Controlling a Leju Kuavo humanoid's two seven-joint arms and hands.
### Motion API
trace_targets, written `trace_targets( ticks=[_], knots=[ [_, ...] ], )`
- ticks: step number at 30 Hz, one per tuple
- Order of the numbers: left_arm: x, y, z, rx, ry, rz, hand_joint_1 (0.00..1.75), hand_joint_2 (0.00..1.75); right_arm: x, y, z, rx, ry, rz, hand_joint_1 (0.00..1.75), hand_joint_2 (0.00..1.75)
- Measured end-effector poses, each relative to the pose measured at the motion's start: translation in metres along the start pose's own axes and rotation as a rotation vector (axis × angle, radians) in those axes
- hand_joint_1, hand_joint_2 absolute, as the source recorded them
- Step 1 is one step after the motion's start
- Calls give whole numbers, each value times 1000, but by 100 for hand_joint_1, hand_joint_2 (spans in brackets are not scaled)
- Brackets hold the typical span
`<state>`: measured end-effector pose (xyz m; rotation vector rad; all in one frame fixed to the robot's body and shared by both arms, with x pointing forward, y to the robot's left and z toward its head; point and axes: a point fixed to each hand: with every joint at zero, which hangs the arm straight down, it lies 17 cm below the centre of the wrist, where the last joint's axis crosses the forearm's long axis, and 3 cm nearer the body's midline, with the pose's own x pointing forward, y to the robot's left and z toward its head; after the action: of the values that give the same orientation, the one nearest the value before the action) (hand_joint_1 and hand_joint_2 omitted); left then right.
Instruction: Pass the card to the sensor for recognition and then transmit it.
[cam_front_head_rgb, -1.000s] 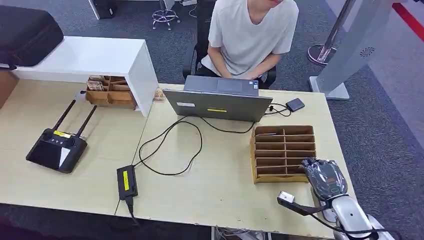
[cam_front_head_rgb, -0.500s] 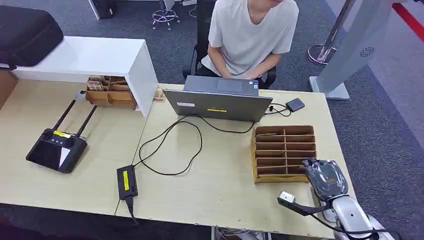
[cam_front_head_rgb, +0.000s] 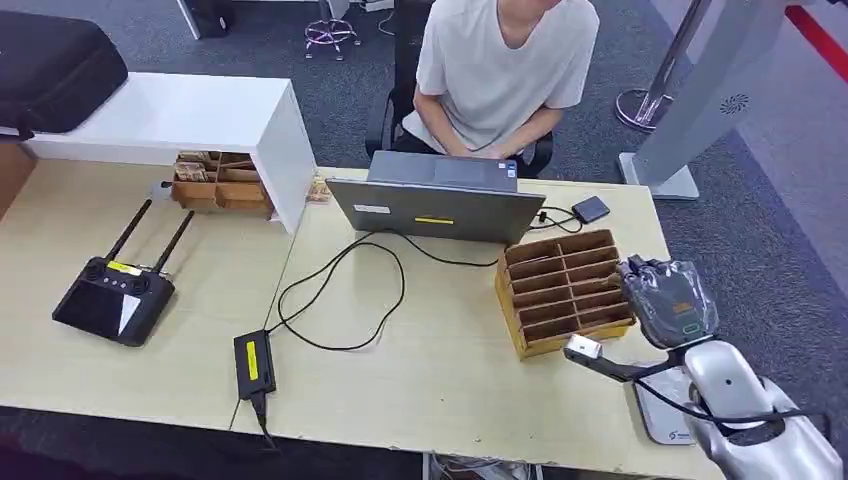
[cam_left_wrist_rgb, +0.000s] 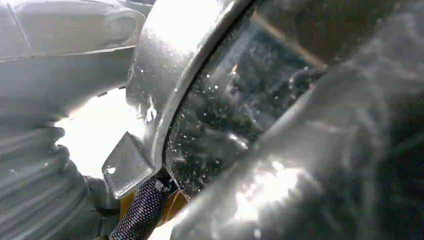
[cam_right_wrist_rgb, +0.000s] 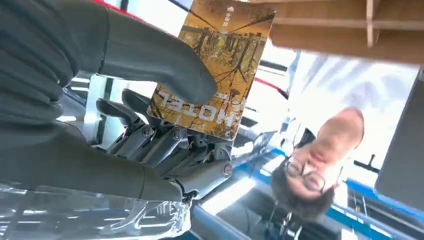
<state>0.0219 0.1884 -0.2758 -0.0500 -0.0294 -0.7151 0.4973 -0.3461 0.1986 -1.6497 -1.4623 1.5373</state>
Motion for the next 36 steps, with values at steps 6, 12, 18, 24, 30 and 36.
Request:
trace_targets(
  ticks=[6,12,18,24,30,36],
  knots=[
    [0,0,0,0,0,-1,0,175,-4,-12,-6,-30,-2,9,175,175],
    [0,0,0,1,0,-6,0,175,-22,-40,-30,-73,1,22,175,175],
    [0,0,0,1,-1,-14,0,175,-37,-74,-56,-130,3,41,175,175],
    [0,0,0,1,-3,-41,0,175,-40,-100,-84,-168,-7,60,175,175],
    [2,1,0,3,-5,-80,0,175,-20,-127,-129,-223,-19,67,175,175],
    [12,5,0,36,-68,-127,0,175,11,-141,-159,-240,-46,56,175,175]
  ],
)
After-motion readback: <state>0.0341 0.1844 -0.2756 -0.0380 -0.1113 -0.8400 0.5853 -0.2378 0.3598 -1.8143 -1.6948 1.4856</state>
